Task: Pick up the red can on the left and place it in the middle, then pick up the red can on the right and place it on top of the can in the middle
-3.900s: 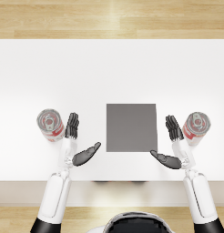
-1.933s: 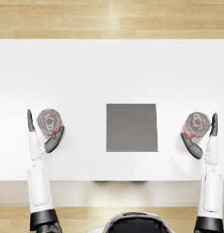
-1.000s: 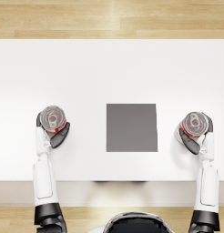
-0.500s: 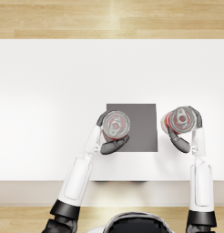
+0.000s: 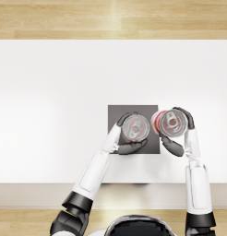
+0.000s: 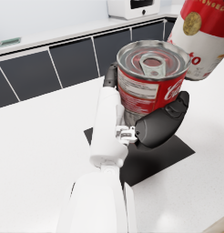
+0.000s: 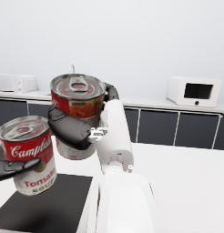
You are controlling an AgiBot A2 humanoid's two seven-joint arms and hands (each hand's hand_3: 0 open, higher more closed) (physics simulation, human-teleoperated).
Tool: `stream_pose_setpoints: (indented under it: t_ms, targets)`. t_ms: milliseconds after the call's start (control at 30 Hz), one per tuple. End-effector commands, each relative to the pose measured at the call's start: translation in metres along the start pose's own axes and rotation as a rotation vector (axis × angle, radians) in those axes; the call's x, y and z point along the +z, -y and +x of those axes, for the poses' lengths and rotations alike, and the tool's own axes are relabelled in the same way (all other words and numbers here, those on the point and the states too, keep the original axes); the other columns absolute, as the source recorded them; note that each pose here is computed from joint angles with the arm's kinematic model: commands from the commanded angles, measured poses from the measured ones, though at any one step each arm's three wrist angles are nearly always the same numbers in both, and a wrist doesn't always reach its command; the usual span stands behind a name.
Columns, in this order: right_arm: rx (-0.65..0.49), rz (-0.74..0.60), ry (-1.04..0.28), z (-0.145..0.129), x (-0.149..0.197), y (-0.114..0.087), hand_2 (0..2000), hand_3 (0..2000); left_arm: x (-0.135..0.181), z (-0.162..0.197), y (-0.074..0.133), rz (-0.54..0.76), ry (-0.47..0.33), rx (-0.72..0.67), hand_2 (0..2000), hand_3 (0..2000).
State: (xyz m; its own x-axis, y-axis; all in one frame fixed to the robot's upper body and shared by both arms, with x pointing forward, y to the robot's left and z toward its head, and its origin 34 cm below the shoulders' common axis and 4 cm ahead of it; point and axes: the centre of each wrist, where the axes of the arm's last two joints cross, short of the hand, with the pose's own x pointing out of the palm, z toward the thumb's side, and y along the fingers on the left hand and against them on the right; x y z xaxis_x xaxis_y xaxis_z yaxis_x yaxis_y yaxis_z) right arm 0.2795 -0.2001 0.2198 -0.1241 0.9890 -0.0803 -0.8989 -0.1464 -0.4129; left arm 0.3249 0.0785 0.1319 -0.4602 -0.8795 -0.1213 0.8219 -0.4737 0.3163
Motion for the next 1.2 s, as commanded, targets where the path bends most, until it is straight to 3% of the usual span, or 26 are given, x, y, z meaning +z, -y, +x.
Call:
stream_pose_setpoints:
  t_ms: [33,133,167,200,233,300,333,467,600,700,800,933,967,1000,1200]
  targets:
    - [0.028,-0.077,0.004,0.008,0.020,0.005,2000,1520,-0.010,-0.001,0.000,-0.035,0.003,0.005,2000,1520]
    - [0.051,-0.112,0.012,0.017,0.029,0.007,2000,1520,-0.023,-0.007,0.002,-0.074,0.016,0.034,2000,1520]
    - [0.058,-0.126,0.015,0.020,0.032,0.006,2000,1520,-0.027,-0.008,0.005,-0.115,-0.134,-0.133,2000,1520]
    - [0.059,-0.137,0.017,0.020,0.035,0.006,2000,1520,-0.028,-0.007,0.005,-0.097,-0.020,-0.004,639,1193]
    - [0.064,-0.142,0.019,0.021,0.036,0.007,2000,1520,-0.027,-0.005,0.006,-0.094,-0.016,-0.023,0,867]
    - [0.079,-0.155,0.026,0.026,0.039,0.009,2000,1520,-0.028,-0.001,0.008,-0.096,-0.017,-0.023,0,213]
    - [0.084,-0.166,0.032,0.029,0.041,0.012,2000,1520,-0.028,-0.002,0.009,-0.092,-0.021,-0.002,0,0]
    - [0.148,-0.230,0.073,0.053,0.057,0.030,2000,1520,-0.016,-0.001,0.018,-0.034,-0.021,0.032,0,0]
    - [0.178,-0.282,0.117,0.071,0.072,0.050,2000,1520,0.023,-0.008,0.050,0.094,-0.030,0.062,0,0]
    - [0.193,-0.163,0.112,0.074,0.073,0.054,2000,1520,0.052,-0.035,0.082,0.012,-0.052,0.177,0,0]
    - [0.152,0.007,0.117,0.080,0.068,0.055,2000,1520,0.061,-0.060,0.112,-0.075,-0.068,0.304,0,0]
    - [0.145,0.125,0.118,0.087,0.055,0.056,2000,1520,0.063,-0.071,0.129,-0.125,-0.071,0.373,0,0]
    - [0.368,0.129,-0.296,0.085,0.049,0.054,2000,1520,0.063,-0.071,0.129,-0.128,-0.070,0.374,0,0]
    - [0.188,0.160,0.020,0.089,0.047,0.056,2000,1520,0.064,-0.070,0.130,-0.127,-0.069,0.370,0,0]
    - [0.210,0.231,0.003,0.087,0.030,0.049,2000,1520,0.076,-0.073,0.131,-0.089,-0.076,0.393,0,0]
